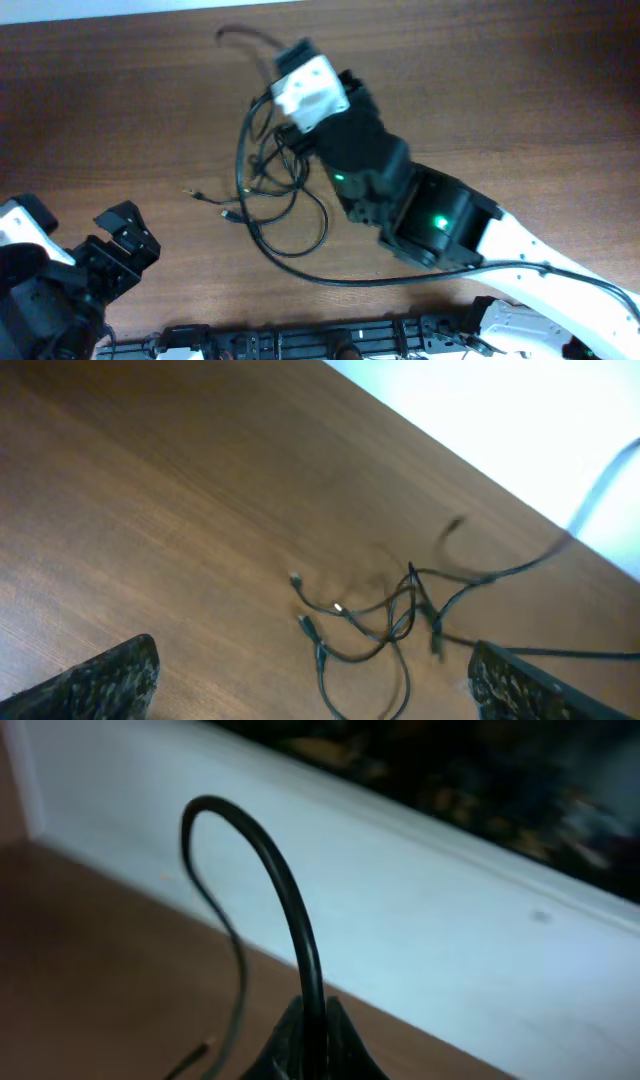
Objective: Untangle cables
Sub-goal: 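Lift the grasped cable upward with the right gripper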
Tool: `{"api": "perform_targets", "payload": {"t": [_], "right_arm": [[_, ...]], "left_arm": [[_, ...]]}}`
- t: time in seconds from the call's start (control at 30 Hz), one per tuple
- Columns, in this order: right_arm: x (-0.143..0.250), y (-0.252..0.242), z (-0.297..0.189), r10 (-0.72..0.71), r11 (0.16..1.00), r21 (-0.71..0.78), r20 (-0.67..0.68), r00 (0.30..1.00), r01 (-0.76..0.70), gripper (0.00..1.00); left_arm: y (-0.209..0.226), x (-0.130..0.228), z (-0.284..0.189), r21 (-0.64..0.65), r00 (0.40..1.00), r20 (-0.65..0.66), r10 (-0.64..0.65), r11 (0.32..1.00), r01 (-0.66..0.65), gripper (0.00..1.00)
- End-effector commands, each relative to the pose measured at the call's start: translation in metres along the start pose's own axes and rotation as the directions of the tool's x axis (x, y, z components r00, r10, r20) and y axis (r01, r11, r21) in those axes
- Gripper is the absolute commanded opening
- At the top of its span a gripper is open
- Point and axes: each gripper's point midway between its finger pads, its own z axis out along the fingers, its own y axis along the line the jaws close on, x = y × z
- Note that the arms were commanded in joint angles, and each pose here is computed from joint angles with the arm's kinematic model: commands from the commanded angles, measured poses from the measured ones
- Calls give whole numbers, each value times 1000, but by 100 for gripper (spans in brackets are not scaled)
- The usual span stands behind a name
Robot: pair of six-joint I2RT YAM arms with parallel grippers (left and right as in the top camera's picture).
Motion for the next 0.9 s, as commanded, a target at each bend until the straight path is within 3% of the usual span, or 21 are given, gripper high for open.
{"api": "perform_targets", "payload": {"t": [0.0, 0.2, 0.27, 0.37, 0.57, 0.73, 0.87], "right_arm": [[-13, -50, -19, 130, 970, 198, 48, 990, -137, 4], [-27, -84, -31, 206, 903, 356, 132, 970, -241, 4], [-42, -90, -37, 269, 875, 354, 212, 940, -330, 4], [-49, -78, -43, 286, 883, 313, 229, 930, -349, 4], [-28, -41, -46, 328, 906, 233, 142, 934, -354, 4], [2, 12, -47, 489, 872, 39, -13, 872, -488, 4], [16, 59, -48, 566, 799, -125, -177, 805, -589, 4]], "left_arm": [[-7, 1, -2, 42, 999, -11, 43, 998, -43, 99], [-16, 3, -2, 91, 995, -20, 101, 991, -98, 99], [-22, 5, -3, 127, 991, -27, 128, 984, -124, 99], [-22, 5, -2, 126, 991, -28, 128, 984, -124, 99], [-24, 5, 0, 128, 991, -37, 129, 984, -123, 99], [-26, 7, 3, 139, 990, -54, 134, 982, -125, 99], [-27, 8, 4, 140, 989, -61, 135, 982, -125, 99]]}}
